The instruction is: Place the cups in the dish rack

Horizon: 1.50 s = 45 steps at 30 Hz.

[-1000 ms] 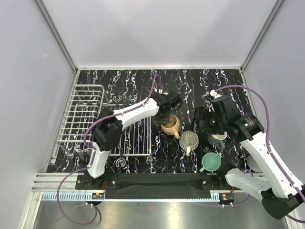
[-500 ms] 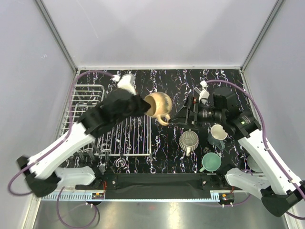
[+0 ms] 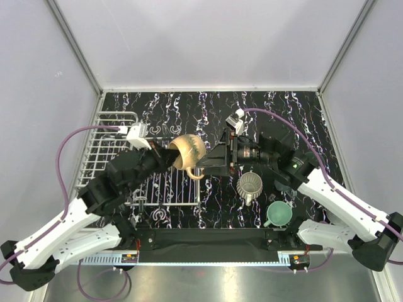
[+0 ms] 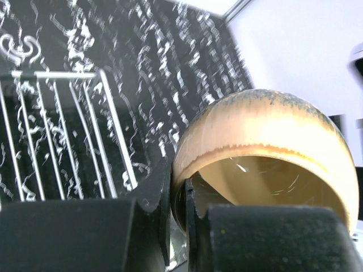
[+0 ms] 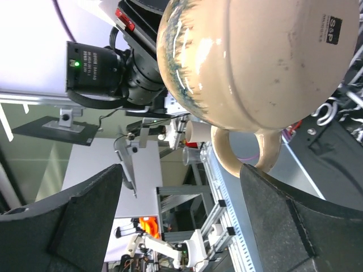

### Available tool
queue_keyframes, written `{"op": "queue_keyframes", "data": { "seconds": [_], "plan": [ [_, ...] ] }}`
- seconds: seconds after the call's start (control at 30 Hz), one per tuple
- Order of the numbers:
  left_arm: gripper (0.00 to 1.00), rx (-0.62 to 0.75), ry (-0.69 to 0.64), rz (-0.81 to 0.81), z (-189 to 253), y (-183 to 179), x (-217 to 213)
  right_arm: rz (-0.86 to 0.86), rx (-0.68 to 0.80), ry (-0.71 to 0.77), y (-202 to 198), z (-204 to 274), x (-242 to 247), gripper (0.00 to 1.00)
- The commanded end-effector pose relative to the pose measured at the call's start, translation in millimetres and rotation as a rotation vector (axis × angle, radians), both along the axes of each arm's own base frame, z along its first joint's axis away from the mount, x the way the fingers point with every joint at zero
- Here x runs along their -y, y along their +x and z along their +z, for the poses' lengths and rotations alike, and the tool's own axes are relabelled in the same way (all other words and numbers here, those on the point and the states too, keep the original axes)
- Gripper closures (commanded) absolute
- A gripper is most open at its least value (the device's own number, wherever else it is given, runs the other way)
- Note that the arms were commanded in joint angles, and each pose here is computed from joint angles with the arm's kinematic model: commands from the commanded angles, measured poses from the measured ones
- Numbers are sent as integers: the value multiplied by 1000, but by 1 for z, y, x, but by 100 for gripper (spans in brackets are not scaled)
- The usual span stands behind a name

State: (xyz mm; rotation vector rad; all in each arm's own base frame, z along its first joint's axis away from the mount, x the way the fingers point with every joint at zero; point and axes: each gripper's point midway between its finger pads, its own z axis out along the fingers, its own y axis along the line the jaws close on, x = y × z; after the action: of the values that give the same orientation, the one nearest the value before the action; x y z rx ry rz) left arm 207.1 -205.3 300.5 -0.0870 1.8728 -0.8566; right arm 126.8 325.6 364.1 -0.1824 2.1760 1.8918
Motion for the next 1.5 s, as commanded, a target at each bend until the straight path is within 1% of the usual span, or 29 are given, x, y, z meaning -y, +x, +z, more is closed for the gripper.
{"op": "queue_keyframes", "data": {
  "seconds": [0.0,0.23,0.27,0.3,0.37,0.4,0.5,0.63,0.73,0.87,0.9,0.93,0.97,1.07,1.13,1.17,1.27,1.37,1.47],
  "plan": [
    [100,225,-303,29,97,0,-6,-2,20,93,-3,24,-9,9],
    [100,262,-353,31,115,-6,-14,-6,11,76,-6,18,-10,11],
    [100,268,-355,34,117,-6,-15,-8,49,77,-6,25,-9,11],
    [100,274,-356,35,120,-7,-16,-17,38,36,-7,19,-6,11],
    [100,278,-352,45,121,-7,-19,-63,86,18,-4,26,2,10],
    [100,287,-356,49,125,-9,-23,-77,76,-16,-5,20,6,10],
    [100,298,-377,62,128,-11,-29,-104,84,-38,-4,16,12,11],
    [100,307,-412,40,133,-14,-25,-60,40,-12,-5,5,1,11],
    [100,304,-431,20,137,-14,-20,-38,40,-2,-5,4,-5,12],
    [100,287,-456,1,134,-14,-14,-17,64,71,-4,20,-15,13],
    [100,297,-481,-3,139,-15,-14,-15,62,86,-3,22,-18,13],
    [100,302,-495,-6,141,-15,-13,-13,61,103,-4,25,-20,14],
    [100,296,-491,-5,136,-14,-11,-15,64,150,-3,33,-22,16],
    [100,293,-501,-9,133,-12,-8,-11,44,188,-2,35,-28,18],
    [100,290,-507,-15,132,-11,-5,-19,36,188,1,34,-32,20],
    [100,286,-505,-18,131,-11,-4,-22,34,195,2,36,-32,24],
    [100,282,-500,-18,128,-10,-2,-52,33,211,6,39,-31,32],
    [100,283,-499,-16,126,-10,-3,-71,25,216,8,40,-30,35],
    [100,282,-498,-21,124,-10,-2,-70,4,231,9,40,-32,42]
  ]
}}
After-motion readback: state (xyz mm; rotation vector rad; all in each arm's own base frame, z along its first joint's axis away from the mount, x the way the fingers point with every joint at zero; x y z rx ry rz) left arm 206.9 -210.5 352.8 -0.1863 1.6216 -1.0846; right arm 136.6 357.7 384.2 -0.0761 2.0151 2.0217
